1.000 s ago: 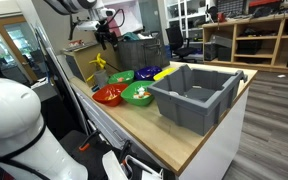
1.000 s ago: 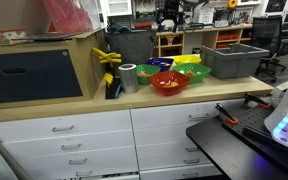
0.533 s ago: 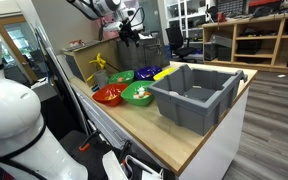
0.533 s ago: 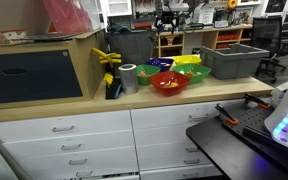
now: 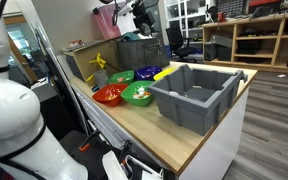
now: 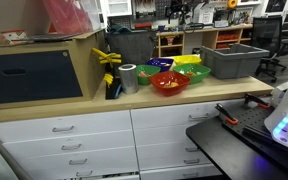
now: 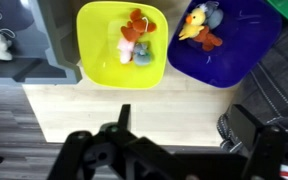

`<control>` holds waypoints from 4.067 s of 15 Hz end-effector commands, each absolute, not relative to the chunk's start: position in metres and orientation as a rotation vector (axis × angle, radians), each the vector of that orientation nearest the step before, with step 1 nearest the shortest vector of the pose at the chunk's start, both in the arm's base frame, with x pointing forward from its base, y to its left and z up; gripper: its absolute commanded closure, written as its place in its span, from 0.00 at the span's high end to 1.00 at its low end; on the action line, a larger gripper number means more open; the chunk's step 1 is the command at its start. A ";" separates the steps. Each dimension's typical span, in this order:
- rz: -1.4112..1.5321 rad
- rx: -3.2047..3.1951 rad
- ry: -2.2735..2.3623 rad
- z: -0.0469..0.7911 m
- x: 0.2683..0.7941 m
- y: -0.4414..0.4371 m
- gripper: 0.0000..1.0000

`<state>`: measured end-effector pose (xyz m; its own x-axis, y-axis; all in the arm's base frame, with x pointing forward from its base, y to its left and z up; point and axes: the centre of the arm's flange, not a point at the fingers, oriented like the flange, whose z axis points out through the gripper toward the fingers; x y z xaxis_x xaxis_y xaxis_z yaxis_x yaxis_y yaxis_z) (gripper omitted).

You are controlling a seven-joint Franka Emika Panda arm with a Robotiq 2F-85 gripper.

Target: Take the thing out of the grey tub

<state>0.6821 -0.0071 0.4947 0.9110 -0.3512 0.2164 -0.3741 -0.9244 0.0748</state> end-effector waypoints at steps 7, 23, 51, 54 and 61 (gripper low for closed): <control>0.238 2.847 -0.853 0.516 0.680 -0.144 1.00; 0.224 2.814 -0.911 0.476 0.666 -0.179 1.00; -0.238 2.744 -1.194 0.274 0.553 -0.292 1.00; -0.276 2.734 -1.184 0.254 0.543 -0.295 1.00; -0.315 2.707 -1.217 0.214 0.520 -0.306 1.00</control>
